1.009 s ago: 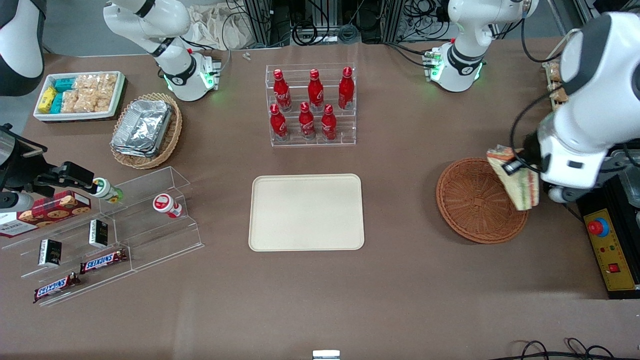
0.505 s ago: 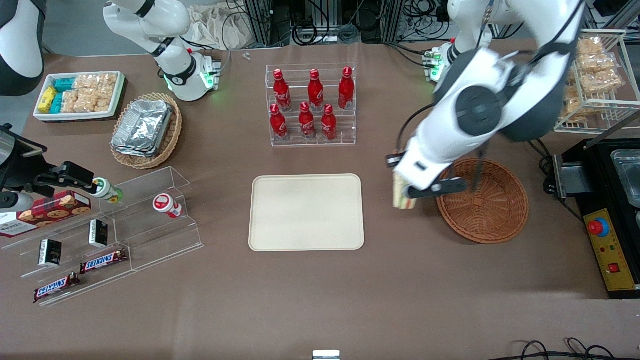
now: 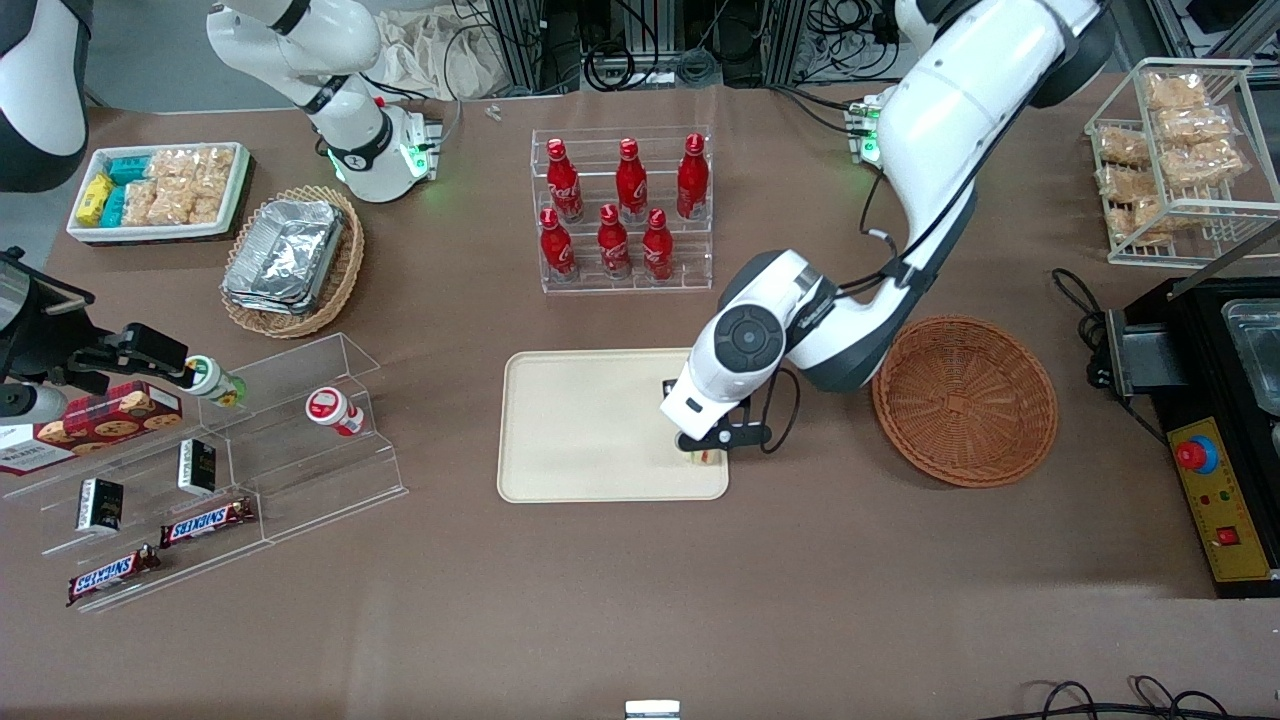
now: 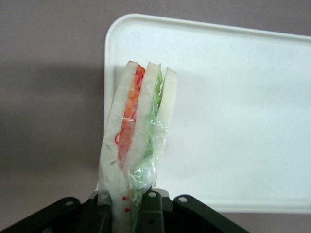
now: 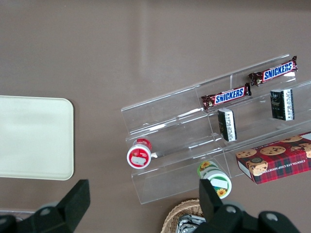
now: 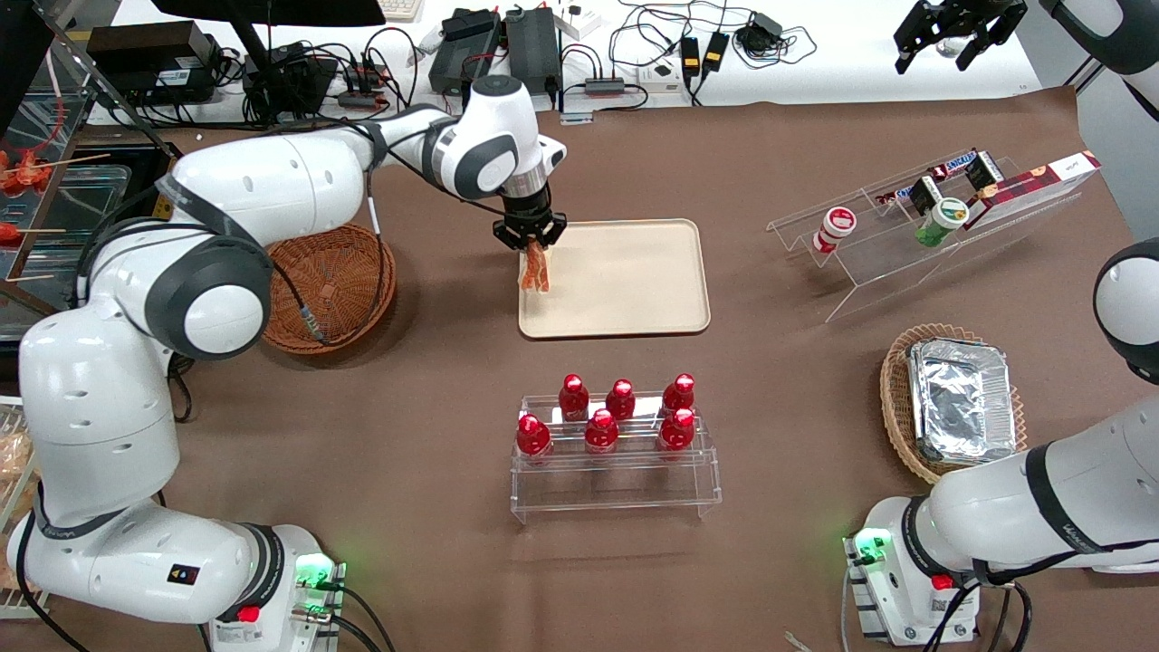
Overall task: Place sandwich from basket to tray
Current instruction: 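Carry the sandwich over the cream tray and lower it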
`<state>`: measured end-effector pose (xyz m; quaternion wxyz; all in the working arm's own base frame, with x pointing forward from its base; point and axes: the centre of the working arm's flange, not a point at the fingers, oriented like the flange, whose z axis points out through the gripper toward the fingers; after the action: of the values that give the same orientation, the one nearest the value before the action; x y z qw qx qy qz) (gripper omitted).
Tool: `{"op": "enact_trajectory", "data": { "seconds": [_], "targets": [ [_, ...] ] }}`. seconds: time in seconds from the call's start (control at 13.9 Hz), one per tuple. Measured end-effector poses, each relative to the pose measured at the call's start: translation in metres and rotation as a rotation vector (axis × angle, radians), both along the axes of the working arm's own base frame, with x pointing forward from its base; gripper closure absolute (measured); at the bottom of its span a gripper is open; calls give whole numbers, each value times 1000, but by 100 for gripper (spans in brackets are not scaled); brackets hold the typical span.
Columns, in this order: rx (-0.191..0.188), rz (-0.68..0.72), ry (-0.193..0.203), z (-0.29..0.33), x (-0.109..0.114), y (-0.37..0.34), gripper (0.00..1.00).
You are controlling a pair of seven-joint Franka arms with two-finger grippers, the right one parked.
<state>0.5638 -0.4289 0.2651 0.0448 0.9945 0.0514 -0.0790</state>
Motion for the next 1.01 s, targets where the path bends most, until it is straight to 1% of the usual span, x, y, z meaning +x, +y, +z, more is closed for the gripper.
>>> {"op": "enact_trajectory", "data": {
  "seconds": [0.14,0.5,0.58,0.65,0.79,1.01],
  "targets": [
    [-4,2,8,-14,1,-1,81],
    [-9,3,1,-11,4,-3,82],
    [-8,3,0,-11,4,-2,77],
    [-4,-1,-3,-12,5,-2,67],
    [14,-6,-17,-14,5,-1,50],
    [28,0,-27,-15,5,-1,19]
  ]
}}
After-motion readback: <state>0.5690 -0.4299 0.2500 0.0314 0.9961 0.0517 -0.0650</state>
